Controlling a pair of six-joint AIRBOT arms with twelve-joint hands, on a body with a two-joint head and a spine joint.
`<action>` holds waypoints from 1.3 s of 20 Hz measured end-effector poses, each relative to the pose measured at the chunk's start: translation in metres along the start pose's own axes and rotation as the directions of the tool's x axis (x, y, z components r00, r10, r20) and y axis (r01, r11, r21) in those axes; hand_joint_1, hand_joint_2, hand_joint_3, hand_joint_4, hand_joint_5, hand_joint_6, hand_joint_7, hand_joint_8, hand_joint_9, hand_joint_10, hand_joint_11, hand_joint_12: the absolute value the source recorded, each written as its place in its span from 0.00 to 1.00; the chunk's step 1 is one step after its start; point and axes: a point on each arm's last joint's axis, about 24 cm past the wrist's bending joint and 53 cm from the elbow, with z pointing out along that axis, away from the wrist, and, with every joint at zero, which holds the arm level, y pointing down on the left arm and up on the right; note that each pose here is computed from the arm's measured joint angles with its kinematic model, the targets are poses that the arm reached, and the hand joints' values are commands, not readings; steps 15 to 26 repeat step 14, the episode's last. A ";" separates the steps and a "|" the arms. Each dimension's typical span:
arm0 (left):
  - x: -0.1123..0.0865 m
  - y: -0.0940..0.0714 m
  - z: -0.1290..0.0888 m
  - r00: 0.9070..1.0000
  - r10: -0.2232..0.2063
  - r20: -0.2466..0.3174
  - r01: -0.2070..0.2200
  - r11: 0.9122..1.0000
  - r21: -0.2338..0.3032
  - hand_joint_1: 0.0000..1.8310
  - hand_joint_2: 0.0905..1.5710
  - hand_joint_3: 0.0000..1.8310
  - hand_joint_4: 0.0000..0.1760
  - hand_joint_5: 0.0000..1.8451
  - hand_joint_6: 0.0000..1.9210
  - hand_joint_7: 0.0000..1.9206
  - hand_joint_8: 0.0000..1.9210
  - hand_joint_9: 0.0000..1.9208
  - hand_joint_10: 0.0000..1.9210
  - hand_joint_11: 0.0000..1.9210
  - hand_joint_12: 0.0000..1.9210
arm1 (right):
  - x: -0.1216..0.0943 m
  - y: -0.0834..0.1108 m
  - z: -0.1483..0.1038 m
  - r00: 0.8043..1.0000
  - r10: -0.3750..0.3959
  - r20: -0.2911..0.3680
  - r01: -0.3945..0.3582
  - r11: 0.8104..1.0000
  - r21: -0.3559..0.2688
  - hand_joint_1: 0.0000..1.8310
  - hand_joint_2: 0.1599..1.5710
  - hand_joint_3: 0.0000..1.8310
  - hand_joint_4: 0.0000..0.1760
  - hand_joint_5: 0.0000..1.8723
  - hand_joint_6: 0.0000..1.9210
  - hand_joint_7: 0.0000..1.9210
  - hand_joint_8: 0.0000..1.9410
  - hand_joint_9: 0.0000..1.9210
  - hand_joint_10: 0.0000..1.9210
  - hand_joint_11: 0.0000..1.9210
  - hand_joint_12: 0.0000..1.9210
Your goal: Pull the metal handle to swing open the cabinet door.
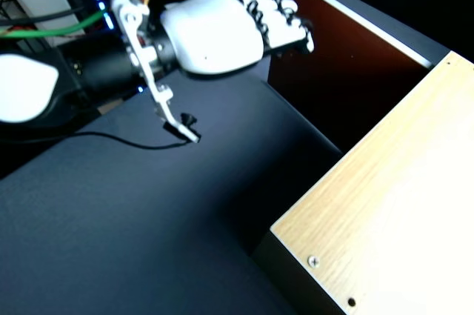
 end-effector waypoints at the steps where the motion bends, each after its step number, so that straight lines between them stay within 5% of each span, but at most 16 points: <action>1: 0.000 0.000 0.000 1.000 0.000 0.000 0.000 1.000 0.000 0.00 1.00 0.09 0.00 0.19 0.00 0.20 0.00 0.20 0.00 0.03 0.40 | 0.000 0.000 0.000 1.000 0.000 0.001 0.000 1.000 0.001 0.00 1.00 0.05 0.00 0.10 0.00 0.14 0.00 0.14 0.00 0.00 0.40; 26: 0.000 0.000 0.000 1.000 0.000 0.000 0.000 1.000 -0.001 0.00 1.00 0.09 0.00 0.19 0.00 0.20 0.00 0.20 0.00 0.03 0.40 | -0.004 -0.010 -0.007 1.000 -0.025 -0.003 0.025 0.999 0.028 0.00 1.00 0.05 0.00 0.10 0.00 0.14 0.00 0.14 0.00 0.00 0.39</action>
